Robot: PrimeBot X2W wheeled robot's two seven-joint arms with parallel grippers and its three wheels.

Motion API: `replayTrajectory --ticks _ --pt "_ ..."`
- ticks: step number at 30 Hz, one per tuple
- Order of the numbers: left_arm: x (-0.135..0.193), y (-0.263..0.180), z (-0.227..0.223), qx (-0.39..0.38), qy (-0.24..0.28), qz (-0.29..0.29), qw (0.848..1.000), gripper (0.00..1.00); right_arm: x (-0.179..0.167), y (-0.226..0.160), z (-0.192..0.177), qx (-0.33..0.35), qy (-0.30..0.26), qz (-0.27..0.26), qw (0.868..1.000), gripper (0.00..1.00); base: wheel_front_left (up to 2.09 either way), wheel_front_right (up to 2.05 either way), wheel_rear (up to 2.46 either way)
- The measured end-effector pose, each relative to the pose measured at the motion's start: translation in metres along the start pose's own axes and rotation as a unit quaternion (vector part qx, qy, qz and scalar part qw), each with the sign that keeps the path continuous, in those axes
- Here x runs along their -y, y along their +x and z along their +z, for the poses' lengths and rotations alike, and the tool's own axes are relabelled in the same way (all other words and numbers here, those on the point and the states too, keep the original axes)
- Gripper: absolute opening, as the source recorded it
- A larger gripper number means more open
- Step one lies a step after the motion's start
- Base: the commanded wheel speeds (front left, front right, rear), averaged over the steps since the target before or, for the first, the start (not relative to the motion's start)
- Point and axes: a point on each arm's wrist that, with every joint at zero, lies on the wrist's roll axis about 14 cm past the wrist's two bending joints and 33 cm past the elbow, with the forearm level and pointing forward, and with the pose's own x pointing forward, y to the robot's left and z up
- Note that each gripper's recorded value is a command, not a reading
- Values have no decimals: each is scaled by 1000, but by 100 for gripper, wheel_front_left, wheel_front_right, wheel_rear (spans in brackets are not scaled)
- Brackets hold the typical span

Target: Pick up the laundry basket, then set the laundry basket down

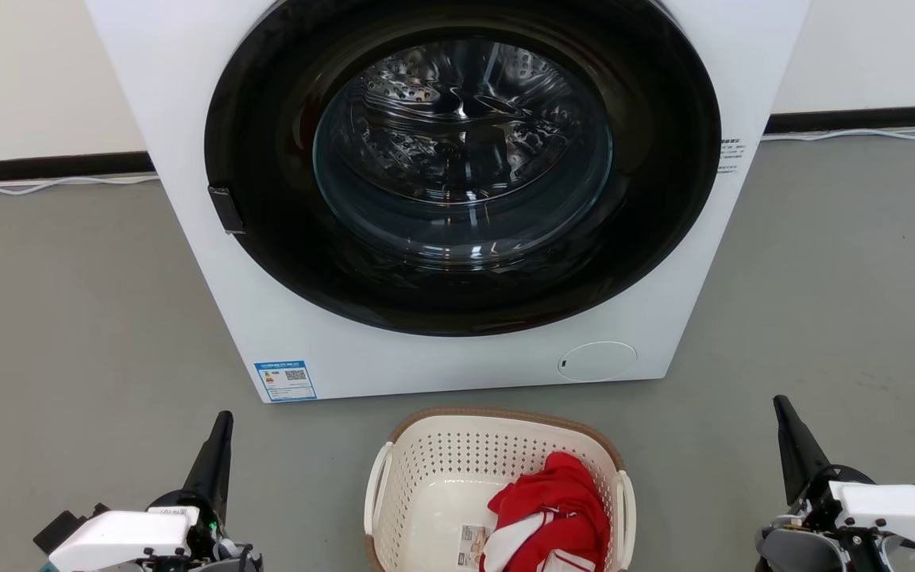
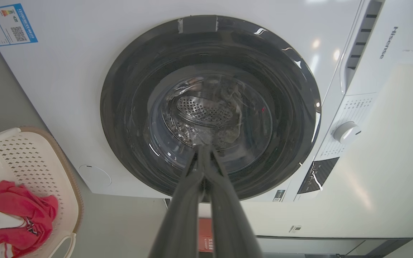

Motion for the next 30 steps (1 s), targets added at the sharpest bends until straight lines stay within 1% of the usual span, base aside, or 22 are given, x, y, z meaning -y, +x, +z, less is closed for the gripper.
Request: replayTrajectory --ticks 18,19,23,27,30 --pt "0 0 0 0 0 0 1000 0 0 0 0 0 0 0 1000 0 0 0 0" --pt "-3 -1 0 0 -1 4 1000 100 2 -1 0 0 0 -3 1000 100 0 0 0" --pt "-24 -11 -2 2 -6 36 999 100 20 -9 -2 0 4 -29 1000 100 0 0 0" --pt "-27 -11 -4 8 3 40 999 100 17 -10 -2 8 -7 -24 1000 100 0 0 0" --pt "-27 -11 -4 9 13 41 999 100 16 -10 -2 9 -25 -24 999 100 0 0 0"
